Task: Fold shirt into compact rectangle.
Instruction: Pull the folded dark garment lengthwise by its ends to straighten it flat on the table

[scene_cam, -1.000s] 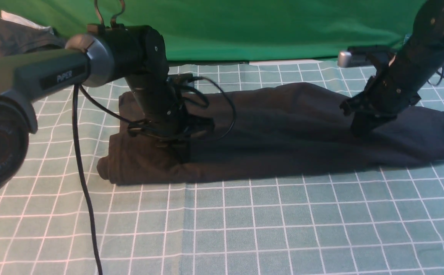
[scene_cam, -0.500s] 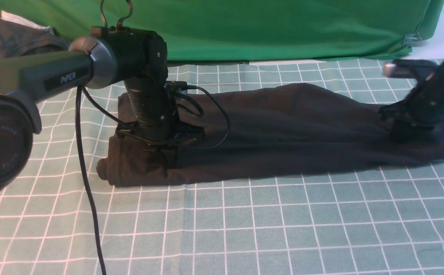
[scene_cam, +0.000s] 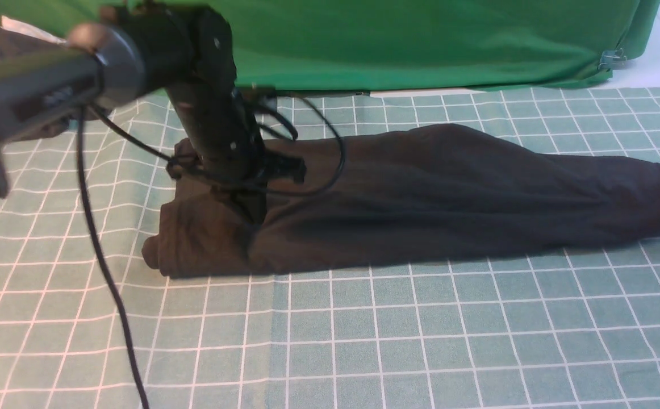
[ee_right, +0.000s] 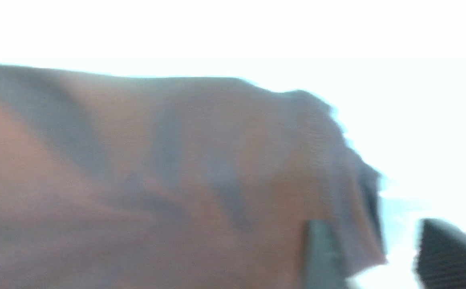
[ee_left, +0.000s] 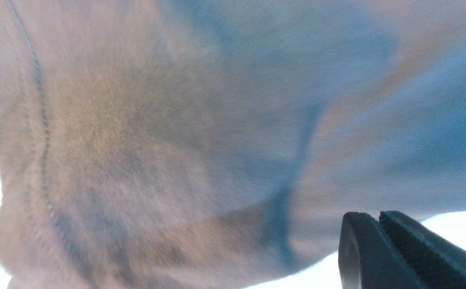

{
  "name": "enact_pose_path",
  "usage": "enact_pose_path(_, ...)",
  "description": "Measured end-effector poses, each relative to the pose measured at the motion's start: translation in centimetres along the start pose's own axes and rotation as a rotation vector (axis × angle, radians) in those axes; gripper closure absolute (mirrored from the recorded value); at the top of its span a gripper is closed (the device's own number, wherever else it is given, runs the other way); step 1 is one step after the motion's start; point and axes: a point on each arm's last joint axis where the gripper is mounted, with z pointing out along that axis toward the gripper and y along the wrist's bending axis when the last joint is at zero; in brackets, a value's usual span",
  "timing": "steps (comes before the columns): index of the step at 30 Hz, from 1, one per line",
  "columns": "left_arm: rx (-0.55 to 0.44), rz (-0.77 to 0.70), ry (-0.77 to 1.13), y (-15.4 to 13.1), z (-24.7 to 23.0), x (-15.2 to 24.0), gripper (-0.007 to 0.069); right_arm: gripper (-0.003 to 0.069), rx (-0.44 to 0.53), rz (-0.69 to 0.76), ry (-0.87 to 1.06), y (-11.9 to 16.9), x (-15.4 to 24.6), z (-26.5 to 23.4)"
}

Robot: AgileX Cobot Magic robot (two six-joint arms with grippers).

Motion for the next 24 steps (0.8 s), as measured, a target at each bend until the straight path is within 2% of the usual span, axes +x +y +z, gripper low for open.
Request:
enact_pose_path(1, 0.006, 0.003, -0.024, -0.1, -0.9, 0.1, 0.0618, 0.0148, 0.000, 0.006, 0.014, -0.2, 0.1, 0.6)
enact_pose_path(2, 0.007, 0.004, -0.028, -0.2, -1.1, 0.1, 0.0618, 0.0137, 0.000, 0.007, 0.017, -0.3, 0.1, 0.7)
enact_pose_path(3, 0.015, 0.013, -0.067, -0.4, -2.8, 0.3, 0.0618, 0.0060, -0.003, 0.014, 0.047, -0.5, 0.2, 2.1)
enact_pose_path(5, 0.021, 0.020, -0.101, -0.6, -4.3, 0.6, 0.0618, 0.0032, -0.009, 0.023, 0.079, -0.7, 0.5, 3.6)
enact_pose_path(7, 0.028, 0.030, -0.145, -0.8, -6.3, 1.1, 0.0618, 0.0030, -0.015, 0.034, 0.121, -1.0, 0.9, 5.5)
enact_pose_path(11, 0.036, 0.043, -0.199, -1.0, -8.8, 1.9, 0.0618, 0.0072, -0.020, 0.046, 0.182, -1.4, 1.5, 8.0)
enact_pose_path(13, 0.042, 0.050, -0.244, -1.2, -10.8, 2.5, 0.0618, 0.0148, -0.019, 0.026, 0.185, -1.3, 1.5, 8.5)
enact_pose_path(14, 0.044, 0.055, -0.258, -1.3, -11.3, 2.7, 0.0618, 0.0208, -0.021, 0.012, 0.182, -1.1, 1.5, 8.5)
enact_pose_path(15, 0.047, 0.061, -0.282, -1.3, -12.3, 3.1, 0.0618, 0.0291, -0.024, -0.016, 0.180, -0.9, 1.4, 8.5)
enact_pose_path(17, 0.050, 0.071, -0.312, -1.4, -13.5, 3.6, 0.0618, 0.0513, -0.033, -0.055, 0.175, -0.4, 1.2, 8.5)
enact_pose_path(18, 0.049, 0.076, -0.324, -1.4, -14.0, 3.8, 0.0618, 0.0564, -0.037, -0.068, 0.175, -0.3, 1.1, 8.3)
enact_pose_path(21, 0.044, 0.083, -0.341, -1.4, -14.7, 4.2, 0.0618, 0.0610, -0.039, -0.085, 0.176, -0.1, 0.6, 7.8)
enact_pose_path(24, 0.032, 0.088, -0.343, -1.4, -15.3, 4.7, 0.0618, 0.0620, -0.018, -0.058, 0.175, -0.8, 0.0, 6.4)
